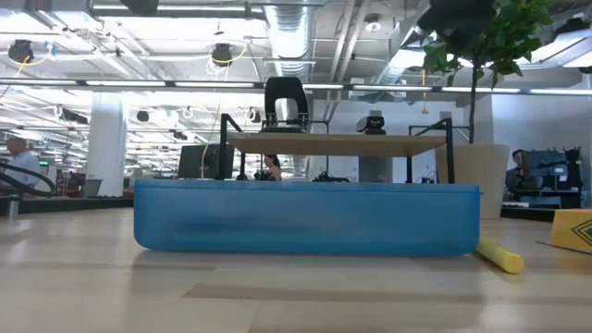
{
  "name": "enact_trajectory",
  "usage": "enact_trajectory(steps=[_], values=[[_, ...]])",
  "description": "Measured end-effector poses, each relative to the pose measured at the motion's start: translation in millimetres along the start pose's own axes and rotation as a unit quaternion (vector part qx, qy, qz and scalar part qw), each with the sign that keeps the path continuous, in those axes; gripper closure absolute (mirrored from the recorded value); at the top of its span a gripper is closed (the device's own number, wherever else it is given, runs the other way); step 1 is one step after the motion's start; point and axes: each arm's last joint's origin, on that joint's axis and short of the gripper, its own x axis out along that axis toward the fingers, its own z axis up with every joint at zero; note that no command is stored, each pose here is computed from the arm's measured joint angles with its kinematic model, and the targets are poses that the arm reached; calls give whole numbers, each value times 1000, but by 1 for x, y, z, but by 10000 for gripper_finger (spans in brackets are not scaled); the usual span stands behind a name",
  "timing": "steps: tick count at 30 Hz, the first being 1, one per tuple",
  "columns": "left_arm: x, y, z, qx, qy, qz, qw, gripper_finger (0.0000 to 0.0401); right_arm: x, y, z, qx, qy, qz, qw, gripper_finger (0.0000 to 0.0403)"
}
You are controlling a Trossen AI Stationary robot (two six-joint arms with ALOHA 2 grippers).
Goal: Pack school essentials
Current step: Put the yellow pen into the supply box
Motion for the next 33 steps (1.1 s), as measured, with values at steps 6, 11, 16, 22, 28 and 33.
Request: enact_trajectory(steps=[6, 11, 16, 22, 28, 33], values=[[-1, 1, -2, 5, 2, 0, 1000, 274, 32, 4, -17, -51, 51, -17, 997, 248], [-1, 1, -1, 13, 2, -1, 1000, 274, 49, 1, -28, -60, 88, -32, 994, 233], [-1, 1, -2, 20, 3, 0, 1000, 274, 53, 1, -33, -74, 108, -27, 991, 229], [-1, 1, -2, 22, 7, 0, 1000, 274, 52, 0, -34, -100, 119, -27, 987, 230], [-1, 1, -3, 25, 12, 1, 1000, 274, 64, 0, -47, -121, 158, -23, 980, 214], [-1, 1, -5, 27, 20, 1, 999, 274, 85, 0, -61, -131, 215, -17, 968, 190]])
